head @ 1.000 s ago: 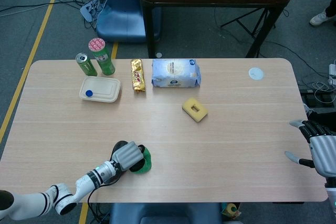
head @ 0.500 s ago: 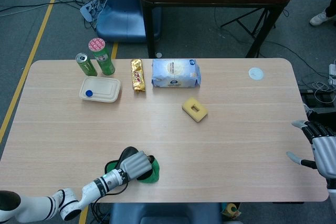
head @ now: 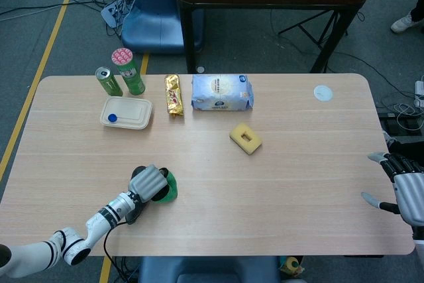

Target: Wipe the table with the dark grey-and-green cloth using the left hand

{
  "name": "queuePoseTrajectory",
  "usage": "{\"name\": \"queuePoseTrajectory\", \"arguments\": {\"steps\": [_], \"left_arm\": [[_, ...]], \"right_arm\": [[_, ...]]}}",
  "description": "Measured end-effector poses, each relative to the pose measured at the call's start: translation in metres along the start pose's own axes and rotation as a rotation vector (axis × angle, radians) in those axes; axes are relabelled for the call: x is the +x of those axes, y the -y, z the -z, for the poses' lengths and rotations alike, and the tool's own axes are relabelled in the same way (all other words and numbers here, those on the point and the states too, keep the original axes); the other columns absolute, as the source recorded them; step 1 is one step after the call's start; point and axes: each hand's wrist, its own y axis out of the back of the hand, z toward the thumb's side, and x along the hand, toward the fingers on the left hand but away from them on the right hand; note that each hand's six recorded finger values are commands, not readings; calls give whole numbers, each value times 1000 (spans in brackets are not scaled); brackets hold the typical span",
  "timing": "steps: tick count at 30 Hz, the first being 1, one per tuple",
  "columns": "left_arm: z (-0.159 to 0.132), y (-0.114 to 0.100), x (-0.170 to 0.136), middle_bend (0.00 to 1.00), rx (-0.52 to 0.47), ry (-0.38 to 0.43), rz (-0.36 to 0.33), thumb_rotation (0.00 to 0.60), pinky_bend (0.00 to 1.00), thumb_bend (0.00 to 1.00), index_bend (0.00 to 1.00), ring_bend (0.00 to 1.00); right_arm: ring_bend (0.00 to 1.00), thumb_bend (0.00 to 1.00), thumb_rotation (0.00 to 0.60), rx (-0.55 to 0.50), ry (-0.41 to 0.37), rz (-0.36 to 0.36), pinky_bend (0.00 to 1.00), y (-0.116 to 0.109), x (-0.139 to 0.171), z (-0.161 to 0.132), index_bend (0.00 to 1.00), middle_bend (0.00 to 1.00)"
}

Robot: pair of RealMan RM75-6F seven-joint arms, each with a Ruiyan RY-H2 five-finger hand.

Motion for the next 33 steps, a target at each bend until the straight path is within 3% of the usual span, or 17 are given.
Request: {"name": "queuePoseTrajectory", "arguments": {"steps": [7,15,19,21,24,27,30,33], "left_arm": [[42,-22,2,665,-57,-129,-67,600,1000,392,679,678],[69,-35,18,662,-121,-208,-115,600,999,393,676,674],[80,-32,28,621,-138,-245,-120,600,961,392,581,635],[84,-29,32,528,-155,-266,-120,600,898,392,477,556],[91,-23,36,276,-208,-299,-110,600,782,365,279,359],[95,-18,38,52,-267,-326,-92,600,587,274,99,169],[95,-15,36,0,-340,-341,-81,600,431,255,11,67],[95,-15,32,0,-381,-345,-79,600,336,243,0,22]], "right_arm": [[229,99,600,0,0,3,289,0,0,0,269,281],[229,99,600,-1,3,2,289,0,0,1,268,281],[229,99,600,-1,7,4,289,-1,1,2,268,282],[229,99,600,0,10,3,289,-1,1,3,268,282],[229,99,600,0,12,5,289,-1,2,4,268,281],[229,99,600,-1,17,5,289,-1,2,5,268,281],[229,99,600,-2,16,2,289,0,2,5,268,281],[229,99,600,-3,10,2,289,0,0,3,268,281]]}}
